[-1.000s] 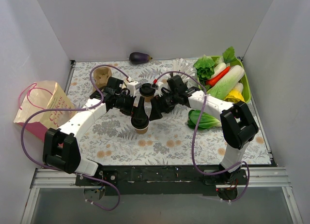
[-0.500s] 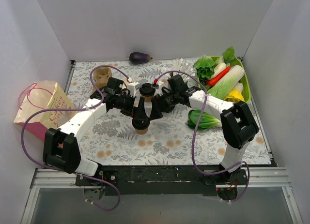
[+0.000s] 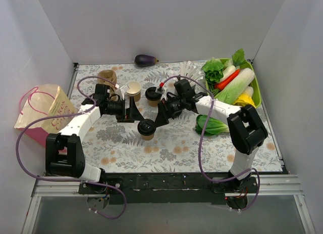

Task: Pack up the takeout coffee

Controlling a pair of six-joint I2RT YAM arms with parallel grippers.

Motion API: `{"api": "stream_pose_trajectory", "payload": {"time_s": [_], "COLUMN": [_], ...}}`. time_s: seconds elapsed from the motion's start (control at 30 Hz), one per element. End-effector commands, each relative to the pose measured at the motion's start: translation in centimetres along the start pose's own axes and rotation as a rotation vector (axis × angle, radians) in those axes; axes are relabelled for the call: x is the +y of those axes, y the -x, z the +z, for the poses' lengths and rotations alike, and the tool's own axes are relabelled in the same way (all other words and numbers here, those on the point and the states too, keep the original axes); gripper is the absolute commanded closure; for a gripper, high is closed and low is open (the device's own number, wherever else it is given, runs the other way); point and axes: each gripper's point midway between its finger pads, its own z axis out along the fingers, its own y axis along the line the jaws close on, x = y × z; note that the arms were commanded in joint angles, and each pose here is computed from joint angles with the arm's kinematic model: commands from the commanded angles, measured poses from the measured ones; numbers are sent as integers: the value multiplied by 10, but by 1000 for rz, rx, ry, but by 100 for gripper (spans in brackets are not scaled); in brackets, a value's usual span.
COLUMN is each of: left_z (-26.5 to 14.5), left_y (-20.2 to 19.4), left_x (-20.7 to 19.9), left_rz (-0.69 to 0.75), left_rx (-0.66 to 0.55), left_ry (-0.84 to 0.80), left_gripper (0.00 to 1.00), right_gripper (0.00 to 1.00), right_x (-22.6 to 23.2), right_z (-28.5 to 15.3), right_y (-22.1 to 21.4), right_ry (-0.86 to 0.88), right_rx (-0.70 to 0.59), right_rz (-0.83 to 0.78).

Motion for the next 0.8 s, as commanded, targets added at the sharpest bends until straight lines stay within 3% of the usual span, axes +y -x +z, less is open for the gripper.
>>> {"api": "stream_pose_trajectory", "payload": {"time_s": [0.0,0.17,0.77], "left_z": [1,9,33], "left_y": [-20,-44,-64], "left_x": [-28,-26,10], "left_rz": [-46,-189,-391], "left_rx": [56,138,211], "left_ry": [-196,-308,-274], "left_gripper": [2,4,5], "right_gripper": [2,2,3], "right_x": [5,-4,-15], "right_z": [9,15,31], "right_y": [-2,-2,-3], "right_ry": [106,100,179], "right_rx": [2,7,19], "right_rz": [48,90,204]}}
